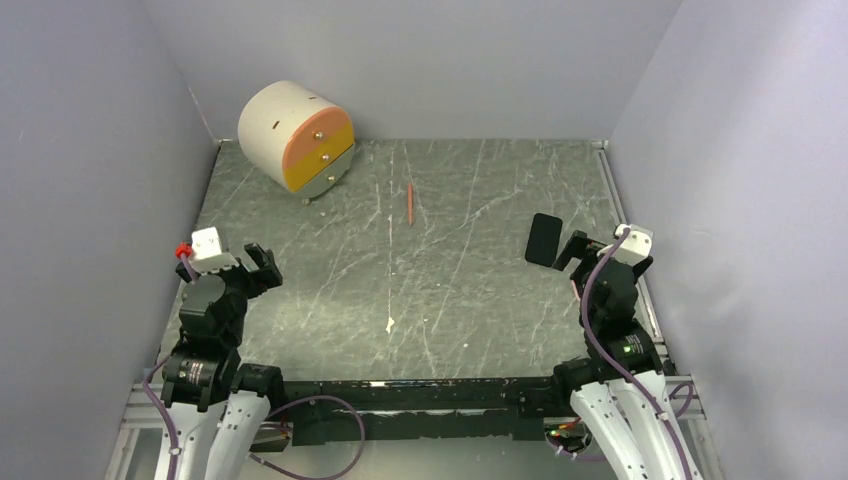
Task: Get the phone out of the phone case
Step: Pick up the phone at the center of the board.
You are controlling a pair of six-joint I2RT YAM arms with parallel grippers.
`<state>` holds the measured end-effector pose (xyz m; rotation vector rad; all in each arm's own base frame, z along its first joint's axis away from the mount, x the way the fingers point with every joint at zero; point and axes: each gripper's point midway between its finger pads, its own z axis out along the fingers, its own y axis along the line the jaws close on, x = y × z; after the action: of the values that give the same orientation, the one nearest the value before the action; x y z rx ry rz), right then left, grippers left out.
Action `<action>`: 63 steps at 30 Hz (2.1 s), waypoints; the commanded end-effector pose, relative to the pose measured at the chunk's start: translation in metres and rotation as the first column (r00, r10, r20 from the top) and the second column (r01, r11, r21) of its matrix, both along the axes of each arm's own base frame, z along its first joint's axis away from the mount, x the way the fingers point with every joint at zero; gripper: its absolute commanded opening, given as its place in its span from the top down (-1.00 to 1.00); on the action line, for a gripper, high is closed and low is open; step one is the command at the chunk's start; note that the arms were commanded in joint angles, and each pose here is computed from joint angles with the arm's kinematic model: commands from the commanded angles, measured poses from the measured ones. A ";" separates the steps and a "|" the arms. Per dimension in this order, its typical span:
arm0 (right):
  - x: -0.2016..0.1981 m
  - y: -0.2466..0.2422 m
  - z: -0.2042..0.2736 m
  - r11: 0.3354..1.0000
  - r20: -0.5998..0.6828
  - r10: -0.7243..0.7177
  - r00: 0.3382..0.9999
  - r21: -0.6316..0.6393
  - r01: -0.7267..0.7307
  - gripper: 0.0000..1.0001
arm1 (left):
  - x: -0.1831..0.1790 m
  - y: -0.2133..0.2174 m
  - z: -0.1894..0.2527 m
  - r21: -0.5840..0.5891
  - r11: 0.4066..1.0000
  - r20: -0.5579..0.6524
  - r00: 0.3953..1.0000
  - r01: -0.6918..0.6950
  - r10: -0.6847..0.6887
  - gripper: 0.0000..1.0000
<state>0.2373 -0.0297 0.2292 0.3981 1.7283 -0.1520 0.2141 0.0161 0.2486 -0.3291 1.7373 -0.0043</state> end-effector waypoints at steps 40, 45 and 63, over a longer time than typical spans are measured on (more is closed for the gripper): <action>0.021 -0.098 -0.133 0.600 -0.658 -0.295 0.693 0.437 0.670 -0.98 | -0.020 0.010 0.034 0.004 0.999 0.186 0.982 -0.041 0.040 -0.89; 0.032 -0.125 -0.133 0.579 -0.663 -0.331 0.671 0.419 0.699 -0.98 | -0.019 0.011 0.032 0.008 0.999 0.174 0.984 -0.047 0.045 -0.89; 0.036 -0.144 -0.186 0.468 -0.795 -0.361 0.488 0.298 0.832 -0.98 | -0.012 0.010 0.025 0.024 0.999 0.149 0.988 -0.039 0.035 -0.89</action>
<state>0.2678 -0.1620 0.0384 1.7526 2.2450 -0.1873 0.1967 0.0256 0.2698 -0.3562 1.5975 0.0041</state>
